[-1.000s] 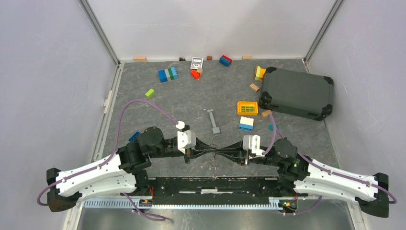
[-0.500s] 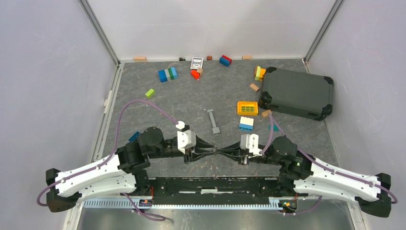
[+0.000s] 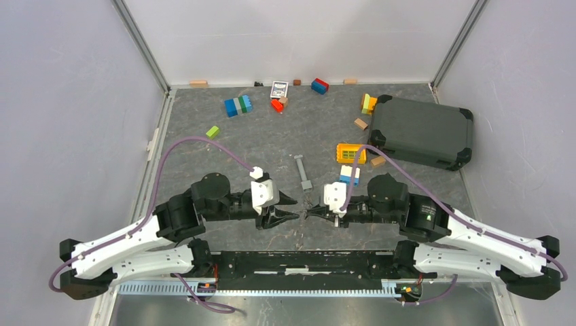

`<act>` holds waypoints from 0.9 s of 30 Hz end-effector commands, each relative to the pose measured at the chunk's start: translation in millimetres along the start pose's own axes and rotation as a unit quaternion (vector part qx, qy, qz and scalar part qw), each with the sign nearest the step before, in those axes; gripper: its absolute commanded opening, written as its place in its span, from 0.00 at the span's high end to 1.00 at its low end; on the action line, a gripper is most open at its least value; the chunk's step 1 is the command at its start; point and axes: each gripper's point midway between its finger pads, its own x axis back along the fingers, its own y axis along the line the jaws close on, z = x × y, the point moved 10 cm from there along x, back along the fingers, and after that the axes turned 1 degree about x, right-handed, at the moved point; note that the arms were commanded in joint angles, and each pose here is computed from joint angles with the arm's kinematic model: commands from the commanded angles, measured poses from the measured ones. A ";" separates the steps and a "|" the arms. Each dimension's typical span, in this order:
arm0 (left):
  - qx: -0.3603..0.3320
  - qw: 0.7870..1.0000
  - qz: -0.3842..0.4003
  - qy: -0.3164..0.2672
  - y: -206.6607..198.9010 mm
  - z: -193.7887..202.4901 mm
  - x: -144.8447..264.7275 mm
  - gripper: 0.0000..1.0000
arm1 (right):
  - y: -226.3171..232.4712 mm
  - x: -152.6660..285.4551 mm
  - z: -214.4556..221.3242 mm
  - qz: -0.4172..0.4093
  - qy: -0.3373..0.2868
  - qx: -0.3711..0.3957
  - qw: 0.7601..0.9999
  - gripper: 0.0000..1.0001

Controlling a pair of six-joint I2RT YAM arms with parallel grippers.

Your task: Remove the keys from the keyring

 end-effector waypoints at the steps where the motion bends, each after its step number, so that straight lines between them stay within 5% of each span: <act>1: -0.023 1.000 -0.010 0.013 3.9 -6.4 1.9 0.55 | -2.5 5.6 -7.3 -0.009 0.035 0.011 0.999 1.00; 27: -0.008 0.998 0.045 0.047 3.1 6.3 -27.6 0.72 | -0.3 -3.0 -11.7 -0.049 0.042 0.007 0.998 1.00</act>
